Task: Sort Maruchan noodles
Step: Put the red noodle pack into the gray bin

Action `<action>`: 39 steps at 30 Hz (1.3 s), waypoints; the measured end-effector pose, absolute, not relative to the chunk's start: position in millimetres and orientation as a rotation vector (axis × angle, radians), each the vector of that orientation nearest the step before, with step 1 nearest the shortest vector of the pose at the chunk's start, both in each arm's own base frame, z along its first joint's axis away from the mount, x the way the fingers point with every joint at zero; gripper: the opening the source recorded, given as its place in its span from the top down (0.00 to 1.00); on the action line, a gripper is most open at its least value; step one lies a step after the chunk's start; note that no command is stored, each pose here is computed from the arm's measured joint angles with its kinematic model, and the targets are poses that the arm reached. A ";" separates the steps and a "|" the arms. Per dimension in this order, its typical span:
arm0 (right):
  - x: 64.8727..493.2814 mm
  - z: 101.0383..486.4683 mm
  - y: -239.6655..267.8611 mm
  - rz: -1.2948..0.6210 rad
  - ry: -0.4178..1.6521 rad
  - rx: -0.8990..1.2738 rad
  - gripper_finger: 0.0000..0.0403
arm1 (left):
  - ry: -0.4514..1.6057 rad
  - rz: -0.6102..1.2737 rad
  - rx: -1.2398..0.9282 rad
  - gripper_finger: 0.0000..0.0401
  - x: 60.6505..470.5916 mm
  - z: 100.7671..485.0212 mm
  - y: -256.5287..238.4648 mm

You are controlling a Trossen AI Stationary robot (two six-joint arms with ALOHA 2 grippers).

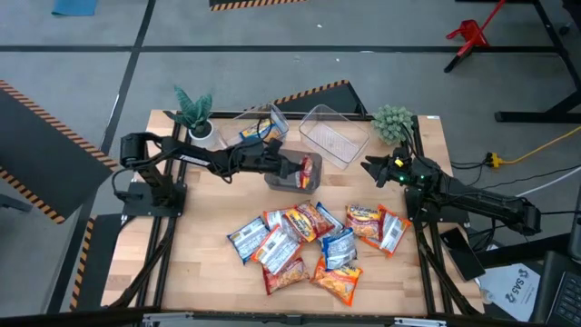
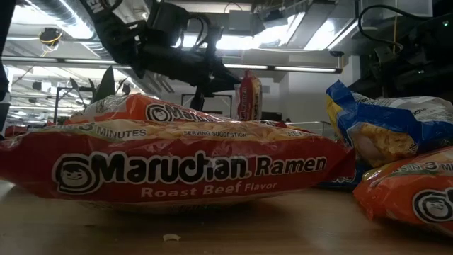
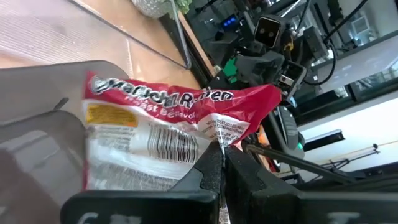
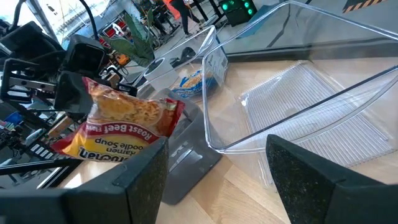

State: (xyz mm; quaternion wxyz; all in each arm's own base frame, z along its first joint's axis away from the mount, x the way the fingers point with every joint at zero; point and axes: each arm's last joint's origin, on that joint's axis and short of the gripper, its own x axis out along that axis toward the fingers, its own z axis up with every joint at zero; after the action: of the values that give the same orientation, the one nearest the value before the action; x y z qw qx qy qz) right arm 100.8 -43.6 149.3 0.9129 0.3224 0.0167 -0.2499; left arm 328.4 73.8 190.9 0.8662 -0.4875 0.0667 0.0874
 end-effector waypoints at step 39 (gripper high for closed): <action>100.7 149.5 -43.7 -0.518 0.038 0.637 0.36 | 0.110 0.198 -1.050 1.00 333.5 185.4 76.3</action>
State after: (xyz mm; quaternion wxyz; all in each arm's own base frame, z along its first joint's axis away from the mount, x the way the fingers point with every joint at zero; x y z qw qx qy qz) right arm 100.7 -43.7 149.5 0.9167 0.3096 0.0187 -0.2518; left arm 333.5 76.3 185.4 0.8592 -0.5001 0.0522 0.0945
